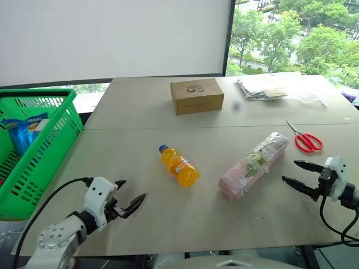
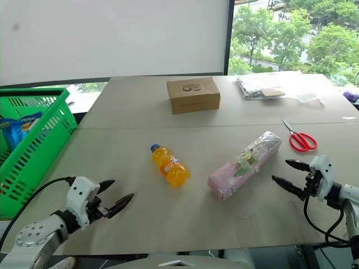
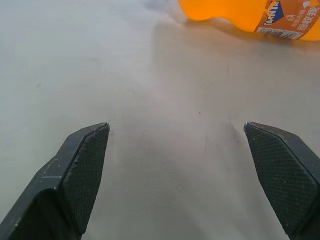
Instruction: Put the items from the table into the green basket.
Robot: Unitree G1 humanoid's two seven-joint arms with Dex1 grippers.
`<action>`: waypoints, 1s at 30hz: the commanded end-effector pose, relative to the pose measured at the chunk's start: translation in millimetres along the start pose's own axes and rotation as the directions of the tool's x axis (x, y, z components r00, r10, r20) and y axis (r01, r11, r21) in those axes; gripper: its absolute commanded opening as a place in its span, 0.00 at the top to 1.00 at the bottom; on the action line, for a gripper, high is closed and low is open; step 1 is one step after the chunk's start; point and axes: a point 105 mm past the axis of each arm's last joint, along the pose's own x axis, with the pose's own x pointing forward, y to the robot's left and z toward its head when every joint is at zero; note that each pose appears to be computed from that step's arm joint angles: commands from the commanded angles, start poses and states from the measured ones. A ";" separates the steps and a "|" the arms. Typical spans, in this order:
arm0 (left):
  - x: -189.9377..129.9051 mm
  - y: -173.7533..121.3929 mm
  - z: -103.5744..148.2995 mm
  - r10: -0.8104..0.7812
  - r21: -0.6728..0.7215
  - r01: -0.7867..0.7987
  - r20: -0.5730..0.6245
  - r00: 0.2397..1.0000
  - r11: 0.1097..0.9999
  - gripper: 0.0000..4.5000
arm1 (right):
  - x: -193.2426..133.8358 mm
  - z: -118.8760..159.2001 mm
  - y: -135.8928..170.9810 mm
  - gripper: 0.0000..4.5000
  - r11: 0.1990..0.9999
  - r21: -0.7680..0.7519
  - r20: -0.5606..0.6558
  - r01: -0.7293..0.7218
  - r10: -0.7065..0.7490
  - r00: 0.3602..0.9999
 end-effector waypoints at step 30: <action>-10.1 -39.8 56.3 -0.063 -0.252 0.100 0.151 0.986 0.963 0.02 | 13.4 46.3 29.2 0.00 0.971 -0.049 0.043 -0.234 0.236 0.971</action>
